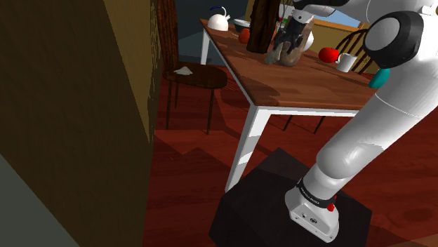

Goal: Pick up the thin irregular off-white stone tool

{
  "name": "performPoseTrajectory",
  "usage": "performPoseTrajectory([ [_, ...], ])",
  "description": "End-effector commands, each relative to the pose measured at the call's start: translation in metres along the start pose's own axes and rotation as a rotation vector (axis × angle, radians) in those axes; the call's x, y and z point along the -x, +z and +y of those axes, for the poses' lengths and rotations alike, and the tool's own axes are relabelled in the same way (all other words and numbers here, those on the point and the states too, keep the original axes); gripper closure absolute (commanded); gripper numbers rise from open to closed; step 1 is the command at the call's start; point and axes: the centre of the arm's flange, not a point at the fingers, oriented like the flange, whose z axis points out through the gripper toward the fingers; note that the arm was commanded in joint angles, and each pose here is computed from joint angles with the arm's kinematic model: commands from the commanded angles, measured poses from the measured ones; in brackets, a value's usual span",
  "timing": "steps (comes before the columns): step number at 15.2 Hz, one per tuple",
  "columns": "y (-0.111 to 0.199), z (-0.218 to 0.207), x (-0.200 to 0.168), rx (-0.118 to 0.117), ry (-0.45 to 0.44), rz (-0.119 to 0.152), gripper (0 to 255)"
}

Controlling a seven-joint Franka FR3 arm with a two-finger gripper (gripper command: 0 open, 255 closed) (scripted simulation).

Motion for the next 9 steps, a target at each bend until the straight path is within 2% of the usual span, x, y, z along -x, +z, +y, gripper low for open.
performPoseTrajectory([
  [1,0.0104,0.0,0.0026,0.0,0.0,0.0,0],
  [4,0.0185,0.0004,0.0045,0.0,0.0,0.0,0],
  [5,0.0183,0.0,0.0039,0.0,0.0,0.001,255],
  [9,0.0192,-0.0018,0.0057,0.0,0.0,0.0,255],
])
